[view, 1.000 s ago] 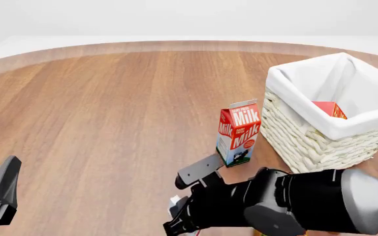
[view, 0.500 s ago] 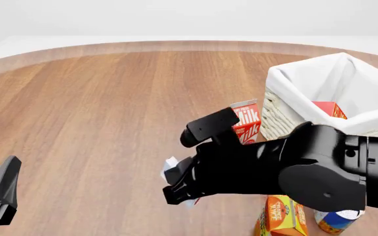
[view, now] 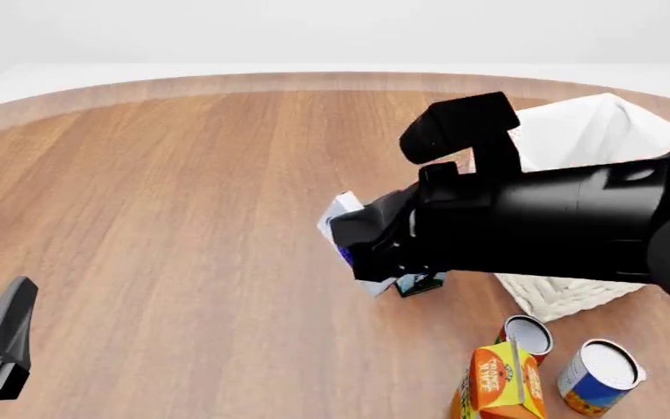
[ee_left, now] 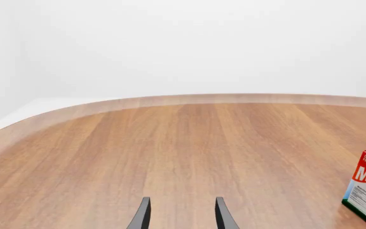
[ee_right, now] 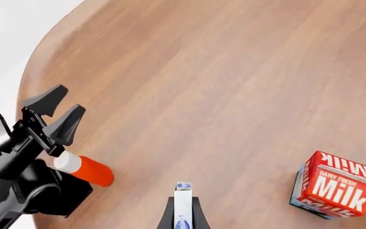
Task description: Pick up the cream cheese box and the butter, and put them in the basket.
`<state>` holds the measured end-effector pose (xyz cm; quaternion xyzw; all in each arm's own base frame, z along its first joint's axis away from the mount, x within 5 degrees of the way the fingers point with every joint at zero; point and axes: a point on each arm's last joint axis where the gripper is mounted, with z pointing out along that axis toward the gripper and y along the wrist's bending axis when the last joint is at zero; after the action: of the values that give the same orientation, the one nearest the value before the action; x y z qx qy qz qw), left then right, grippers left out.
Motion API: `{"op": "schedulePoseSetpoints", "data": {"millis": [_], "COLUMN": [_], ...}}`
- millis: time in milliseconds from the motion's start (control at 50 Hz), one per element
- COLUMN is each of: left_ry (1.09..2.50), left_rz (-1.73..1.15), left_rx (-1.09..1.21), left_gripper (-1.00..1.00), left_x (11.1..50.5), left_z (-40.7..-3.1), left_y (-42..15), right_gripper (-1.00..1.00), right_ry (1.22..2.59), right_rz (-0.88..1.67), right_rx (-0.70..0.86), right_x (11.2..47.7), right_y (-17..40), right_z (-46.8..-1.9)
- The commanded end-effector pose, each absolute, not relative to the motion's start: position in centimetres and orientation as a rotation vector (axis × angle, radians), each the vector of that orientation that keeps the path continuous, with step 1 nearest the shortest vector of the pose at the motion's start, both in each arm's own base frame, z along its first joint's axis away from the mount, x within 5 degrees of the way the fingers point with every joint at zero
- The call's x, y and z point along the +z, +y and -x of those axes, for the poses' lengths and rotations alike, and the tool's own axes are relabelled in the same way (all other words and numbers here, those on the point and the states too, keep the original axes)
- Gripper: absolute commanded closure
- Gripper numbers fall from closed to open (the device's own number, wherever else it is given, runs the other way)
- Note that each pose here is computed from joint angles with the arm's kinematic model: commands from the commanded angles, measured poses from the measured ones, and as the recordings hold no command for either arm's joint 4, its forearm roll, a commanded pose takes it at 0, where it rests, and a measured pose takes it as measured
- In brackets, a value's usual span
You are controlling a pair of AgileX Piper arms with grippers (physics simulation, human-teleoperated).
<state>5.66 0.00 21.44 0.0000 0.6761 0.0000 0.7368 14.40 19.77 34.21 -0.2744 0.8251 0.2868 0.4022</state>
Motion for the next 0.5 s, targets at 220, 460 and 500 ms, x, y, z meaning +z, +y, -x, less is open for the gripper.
{"op": "schedulePoseSetpoints", "data": {"millis": [220,460,500], "left_ry": [1.485,1.485,1.485], "left_rz": [0.0,0.0,0.0], "left_rx": [0.0,0.0,0.0], "left_gripper": [-1.0,-1.0,-1.0], "left_x": [21.4,21.4,21.4], "left_z": [-5.7,-5.7,-5.7], "left_y": [0.0,0.0,0.0], "right_gripper": [1.0,1.0,1.0], "right_ry": [1.911,1.819,1.815], "right_rz": [0.495,0.371,0.336], "right_rx": [0.647,0.56,0.542], "right_x": [40.9,44.2,44.3], "right_y": [12.0,7.5,6.8], "right_z": [-13.2,-11.0,-10.7]}}
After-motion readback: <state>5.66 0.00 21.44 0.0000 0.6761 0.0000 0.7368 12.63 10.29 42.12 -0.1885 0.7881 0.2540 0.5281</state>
